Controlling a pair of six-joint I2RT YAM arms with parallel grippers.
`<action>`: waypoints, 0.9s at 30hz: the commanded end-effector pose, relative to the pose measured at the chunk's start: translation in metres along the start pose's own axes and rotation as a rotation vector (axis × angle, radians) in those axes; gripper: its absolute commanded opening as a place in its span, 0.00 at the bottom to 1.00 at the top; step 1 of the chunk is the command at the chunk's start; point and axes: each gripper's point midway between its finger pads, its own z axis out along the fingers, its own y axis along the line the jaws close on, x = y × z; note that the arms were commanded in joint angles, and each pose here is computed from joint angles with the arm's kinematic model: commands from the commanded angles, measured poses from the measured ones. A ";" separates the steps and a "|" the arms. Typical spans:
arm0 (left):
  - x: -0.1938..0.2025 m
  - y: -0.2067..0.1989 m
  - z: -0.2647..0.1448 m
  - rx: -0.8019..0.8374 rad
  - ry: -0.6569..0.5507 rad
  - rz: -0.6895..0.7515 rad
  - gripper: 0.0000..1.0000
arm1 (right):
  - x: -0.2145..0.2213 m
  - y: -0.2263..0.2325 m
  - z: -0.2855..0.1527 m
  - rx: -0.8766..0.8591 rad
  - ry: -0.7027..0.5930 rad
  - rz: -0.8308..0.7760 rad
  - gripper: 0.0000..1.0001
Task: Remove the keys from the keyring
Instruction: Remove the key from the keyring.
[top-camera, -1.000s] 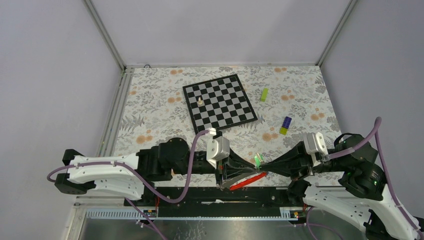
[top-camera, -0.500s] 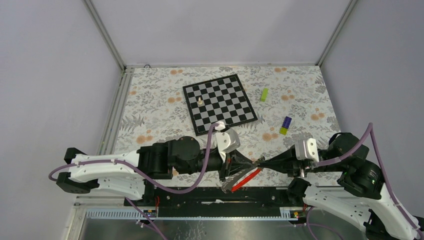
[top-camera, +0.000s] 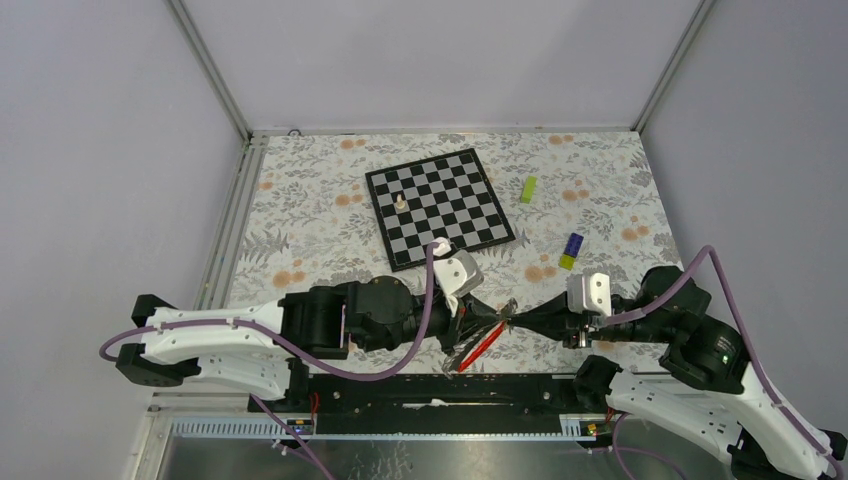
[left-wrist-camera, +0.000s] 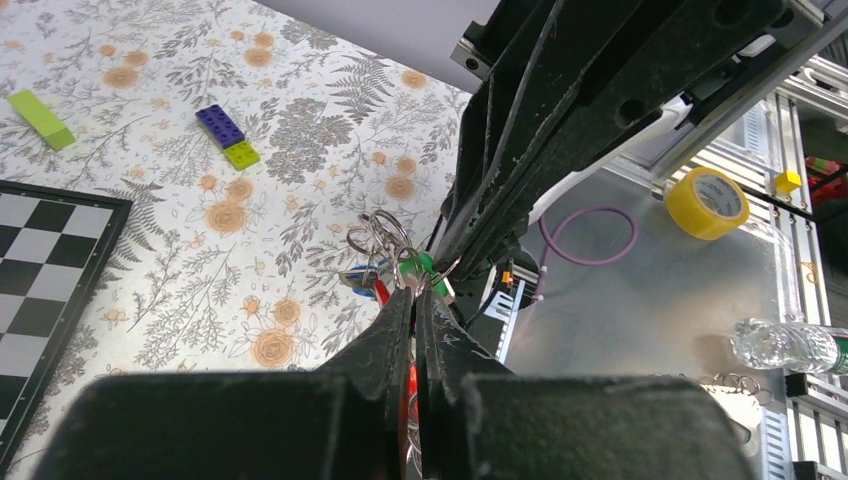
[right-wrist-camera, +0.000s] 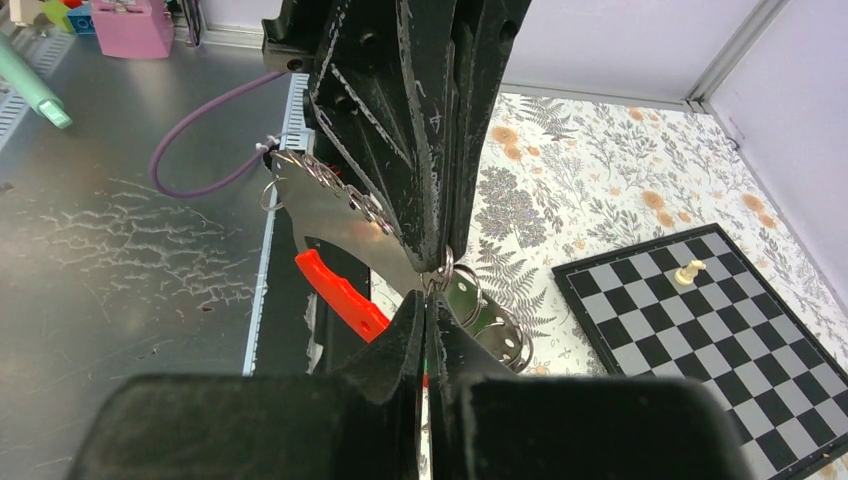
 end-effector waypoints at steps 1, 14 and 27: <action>-0.036 0.009 -0.006 -0.068 -0.100 -0.026 0.00 | -0.005 0.002 0.002 -0.006 -0.043 0.006 0.00; -0.033 0.014 -0.004 -0.092 -0.100 -0.012 0.00 | -0.012 0.004 0.008 -0.019 -0.112 0.048 0.00; -0.018 0.023 0.004 -0.140 -0.047 0.023 0.00 | -0.027 0.011 0.001 -0.034 -0.154 0.080 0.00</action>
